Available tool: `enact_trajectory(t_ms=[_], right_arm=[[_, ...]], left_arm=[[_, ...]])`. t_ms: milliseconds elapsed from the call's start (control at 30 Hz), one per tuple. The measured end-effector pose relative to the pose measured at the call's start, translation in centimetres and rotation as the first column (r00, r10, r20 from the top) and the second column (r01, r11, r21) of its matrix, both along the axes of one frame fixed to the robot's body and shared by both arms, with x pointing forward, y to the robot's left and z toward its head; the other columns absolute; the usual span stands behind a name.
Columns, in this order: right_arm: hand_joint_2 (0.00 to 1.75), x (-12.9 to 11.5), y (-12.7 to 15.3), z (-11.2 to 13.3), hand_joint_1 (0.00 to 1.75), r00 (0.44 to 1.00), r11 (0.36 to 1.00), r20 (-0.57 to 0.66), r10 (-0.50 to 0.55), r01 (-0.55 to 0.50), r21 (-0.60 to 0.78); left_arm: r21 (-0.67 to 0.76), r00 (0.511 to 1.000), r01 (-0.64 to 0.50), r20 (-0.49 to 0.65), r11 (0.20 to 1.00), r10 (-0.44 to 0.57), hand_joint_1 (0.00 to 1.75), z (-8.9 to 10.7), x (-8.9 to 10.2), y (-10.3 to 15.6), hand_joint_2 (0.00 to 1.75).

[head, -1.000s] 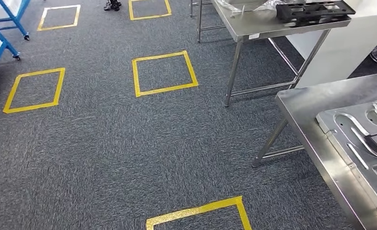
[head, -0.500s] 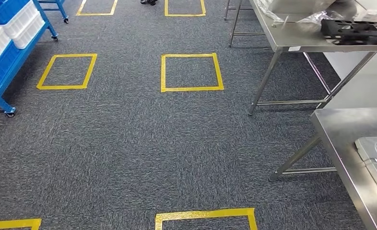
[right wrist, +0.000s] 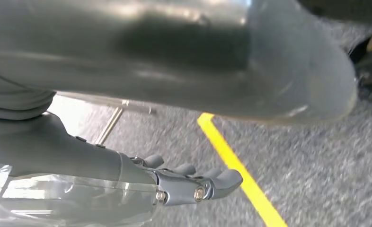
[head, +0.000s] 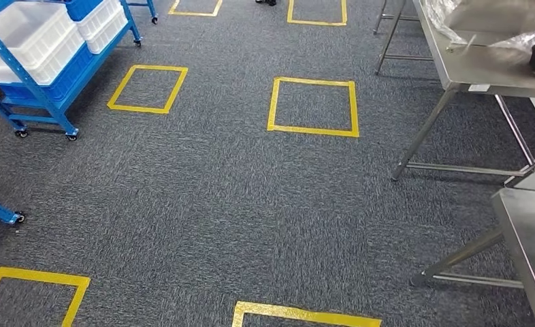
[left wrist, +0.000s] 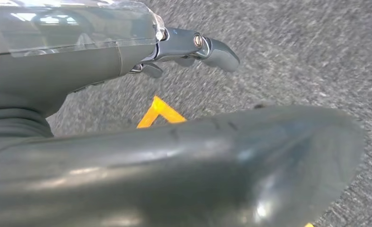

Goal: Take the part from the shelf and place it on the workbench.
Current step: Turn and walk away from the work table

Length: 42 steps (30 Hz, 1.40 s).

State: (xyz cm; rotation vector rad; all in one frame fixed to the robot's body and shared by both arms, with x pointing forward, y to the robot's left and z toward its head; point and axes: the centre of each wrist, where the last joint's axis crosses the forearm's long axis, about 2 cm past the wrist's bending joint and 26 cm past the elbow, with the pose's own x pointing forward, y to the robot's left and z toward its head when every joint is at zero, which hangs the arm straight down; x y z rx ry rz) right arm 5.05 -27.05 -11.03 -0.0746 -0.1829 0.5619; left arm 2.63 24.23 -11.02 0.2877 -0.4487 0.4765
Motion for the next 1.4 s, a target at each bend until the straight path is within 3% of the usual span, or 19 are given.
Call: enact_trajectory(t_ms=[1400], right_arm=[[0.00, -0.19, -0.87, -0.05, 0.00, 0.994, 0.994, 0.011, -0.105, 0.105, -0.011]], left_arm=[[-0.032, 0.992, 0.123, 0.014, 0.992, -0.123, 0.00, 0.02, 0.44, -0.06, 0.00]])
